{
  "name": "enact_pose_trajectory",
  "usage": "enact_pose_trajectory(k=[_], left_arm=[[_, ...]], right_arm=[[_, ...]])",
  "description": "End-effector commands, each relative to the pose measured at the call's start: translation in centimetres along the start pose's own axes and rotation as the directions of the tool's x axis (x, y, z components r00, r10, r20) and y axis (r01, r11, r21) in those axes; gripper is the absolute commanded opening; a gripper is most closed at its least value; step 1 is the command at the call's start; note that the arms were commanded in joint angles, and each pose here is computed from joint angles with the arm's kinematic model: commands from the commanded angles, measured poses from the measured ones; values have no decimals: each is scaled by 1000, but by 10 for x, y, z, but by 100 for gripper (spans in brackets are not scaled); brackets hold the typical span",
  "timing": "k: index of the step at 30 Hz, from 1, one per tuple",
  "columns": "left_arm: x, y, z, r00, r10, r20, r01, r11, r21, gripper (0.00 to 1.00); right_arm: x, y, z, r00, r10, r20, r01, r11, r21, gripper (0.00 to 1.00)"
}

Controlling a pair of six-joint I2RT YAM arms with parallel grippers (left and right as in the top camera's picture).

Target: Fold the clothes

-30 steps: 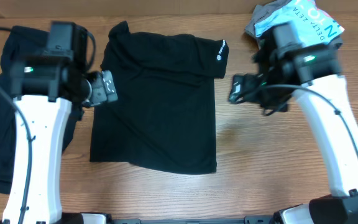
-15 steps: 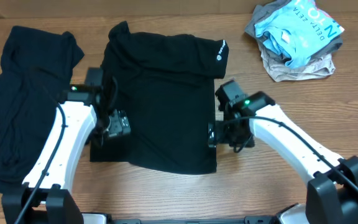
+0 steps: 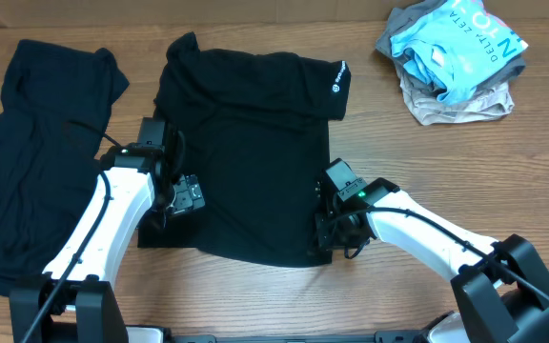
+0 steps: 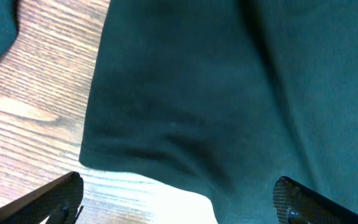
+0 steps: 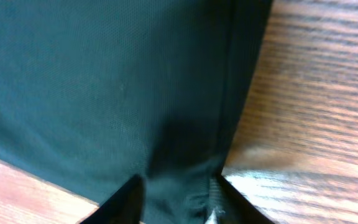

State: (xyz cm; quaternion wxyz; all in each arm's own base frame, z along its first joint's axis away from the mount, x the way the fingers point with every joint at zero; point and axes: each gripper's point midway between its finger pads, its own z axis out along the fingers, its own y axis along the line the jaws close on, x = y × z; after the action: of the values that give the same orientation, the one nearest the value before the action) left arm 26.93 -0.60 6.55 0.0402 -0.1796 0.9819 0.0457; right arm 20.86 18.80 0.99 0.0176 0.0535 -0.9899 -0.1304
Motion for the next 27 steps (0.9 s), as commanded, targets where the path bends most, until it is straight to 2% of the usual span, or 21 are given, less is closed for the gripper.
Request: enact_pose_trajectory(k=[1,4,5,7,8,15,18,19,27], left_arm=[[-4,3,-5,999,-15,37,16,1000,-17,100],[-6,4,-5,999,-15,45,16,1000,-22,100],[-7,4,-5,999,-15,48,16,1000,-20,100],[-7,3,-5,999,-16,50,17,1000,-19,100],[-7,3,-5,999,-16,51,17,1000,-18,100],[-11,1,-6,998,1,66,0,1000,-12,100],[-13,0,-6,997,-1,74,2,1000,-7,100],[-15,0,-7,997,-2,80,2,1000,-4,100],[-34,-13,-12,988,39,151,-46,998,44,100]], right_arm=[[8,-4,11,999,47,-3,-47,999,-5,32],[13,-9,18,997,76,-8,-76,997,3,29],[14,-11,20,996,89,-6,-89,996,9,25],[12,-20,20,989,149,13,-150,987,51,6],[11,-25,19,984,179,24,-180,981,69,4],[0,-76,-30,899,431,80,-438,893,102,4],[1,-107,-53,836,538,109,-547,832,92,4],[2,-125,-63,796,592,125,-603,793,80,4],[8,-208,-100,605,773,194,-781,623,-45,5]])
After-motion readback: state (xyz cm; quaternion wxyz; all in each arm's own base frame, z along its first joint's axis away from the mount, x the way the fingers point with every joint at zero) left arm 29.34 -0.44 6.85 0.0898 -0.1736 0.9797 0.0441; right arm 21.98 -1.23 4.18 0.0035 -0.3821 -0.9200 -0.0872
